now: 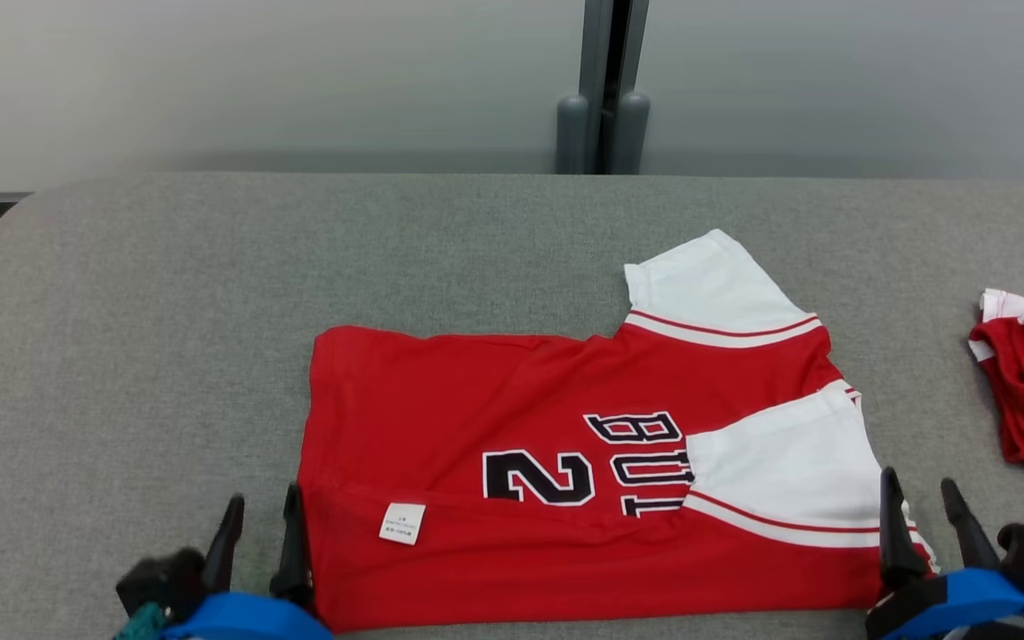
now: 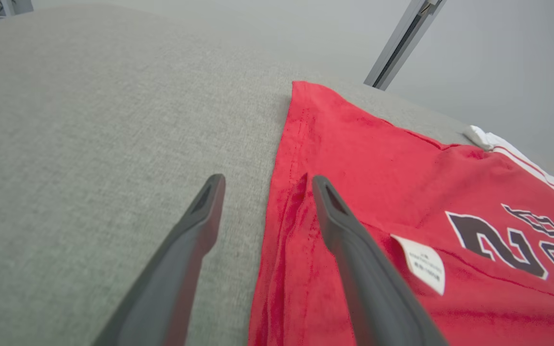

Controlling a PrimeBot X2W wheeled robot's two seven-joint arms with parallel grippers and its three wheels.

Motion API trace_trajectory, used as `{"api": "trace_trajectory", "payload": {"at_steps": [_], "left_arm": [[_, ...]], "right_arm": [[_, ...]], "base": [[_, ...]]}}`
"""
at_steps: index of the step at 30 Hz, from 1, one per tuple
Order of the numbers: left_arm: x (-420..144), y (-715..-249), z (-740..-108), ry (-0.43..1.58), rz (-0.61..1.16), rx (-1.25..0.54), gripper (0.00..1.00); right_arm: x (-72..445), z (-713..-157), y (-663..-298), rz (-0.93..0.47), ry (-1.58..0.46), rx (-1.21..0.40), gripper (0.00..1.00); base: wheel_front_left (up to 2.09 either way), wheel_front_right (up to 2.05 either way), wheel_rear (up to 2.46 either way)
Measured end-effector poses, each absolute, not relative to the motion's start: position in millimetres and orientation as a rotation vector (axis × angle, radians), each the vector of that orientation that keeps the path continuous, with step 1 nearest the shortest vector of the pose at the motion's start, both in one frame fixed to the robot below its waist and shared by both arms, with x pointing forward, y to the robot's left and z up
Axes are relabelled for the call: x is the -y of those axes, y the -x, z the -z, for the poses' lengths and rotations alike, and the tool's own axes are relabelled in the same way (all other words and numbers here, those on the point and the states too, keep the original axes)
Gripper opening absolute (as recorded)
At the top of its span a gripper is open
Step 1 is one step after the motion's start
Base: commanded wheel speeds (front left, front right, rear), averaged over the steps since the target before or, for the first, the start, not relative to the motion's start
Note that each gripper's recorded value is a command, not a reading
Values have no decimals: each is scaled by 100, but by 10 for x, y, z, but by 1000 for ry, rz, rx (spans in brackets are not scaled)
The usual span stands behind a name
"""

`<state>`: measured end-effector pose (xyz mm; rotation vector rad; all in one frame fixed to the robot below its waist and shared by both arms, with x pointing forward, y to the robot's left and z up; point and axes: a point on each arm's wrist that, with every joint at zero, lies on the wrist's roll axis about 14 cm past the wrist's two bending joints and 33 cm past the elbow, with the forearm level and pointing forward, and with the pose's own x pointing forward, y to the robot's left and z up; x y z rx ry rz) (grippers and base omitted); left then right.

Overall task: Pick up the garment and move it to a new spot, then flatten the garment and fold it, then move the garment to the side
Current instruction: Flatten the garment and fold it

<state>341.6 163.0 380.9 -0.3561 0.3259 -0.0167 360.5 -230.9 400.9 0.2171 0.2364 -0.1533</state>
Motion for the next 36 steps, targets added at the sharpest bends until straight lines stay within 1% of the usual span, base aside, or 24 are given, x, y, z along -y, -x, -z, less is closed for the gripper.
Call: {"api": "trace_trajectory", "payload": {"at_steps": [3, 6, 8, 12, 15, 19, 26, 27, 29, 30, 34, 36], "left_arm": [[-1619, -3763, -4016, 329, 47, -253, 100], [-1582, -4107, -4117, 298, 87, -221, 100], [-1537, -4333, -4140, 286, 112, -217, 100], [-1483, -4704, -4062, 245, 156, -271, 100], [-1462, -4813, -3867, 216, 175, -354, 100], [-1468, -4821, -3586, 192, 184, -468, 100], [-1412, -4860, -3437, 148, 221, -507, 100], [-1391, -4860, -3430, 151, 227, -507, 85], [-1364, -4873, -3430, 143, 241, -504, 7], [-1369, -4887, -3446, 149, 239, -493, 0], [-1429, -4917, -3509, 148, 227, -453, 0], [-1455, -4927, -3553, 142, 226, -434, 0]], "right_arm": [[2296, -4091, -3811, 141, -202, -207, 100], [2227, -4133, -4034, 111, -178, -191, 100], [2171, -4155, -4186, 89, -166, -182, 100], [2096, -4119, -4408, 61, -148, -185, 100], [2044, -4077, -4517, 41, -139, -190, 100], [2003, -4024, -4604, 26, -132, -199, 100], [1939, -4024, -4799, -13, -88, -204, 100], [1916, -4032, -4849, -28, -74, -207, 100], [1878, -4061, -4969, -58, -43, -213, 100], [1867, -4089, -5041, -69, -28, -213, 100], [1890, -4175, -5358, -97, 43, -237, 100], [1868, -4172, -5509, -112, 72, -274, 100]], "base": [[0, 0, 0], [0, 0, 0], [0, 0, 0], [0, 0, 0], [0, 0, 0], [0, 0, 0], [0, 0, 0], [0, 0, 0], [0, 0, 0], [0, 0, 0], [0, 0, 0], [0, 0, 0]]}}
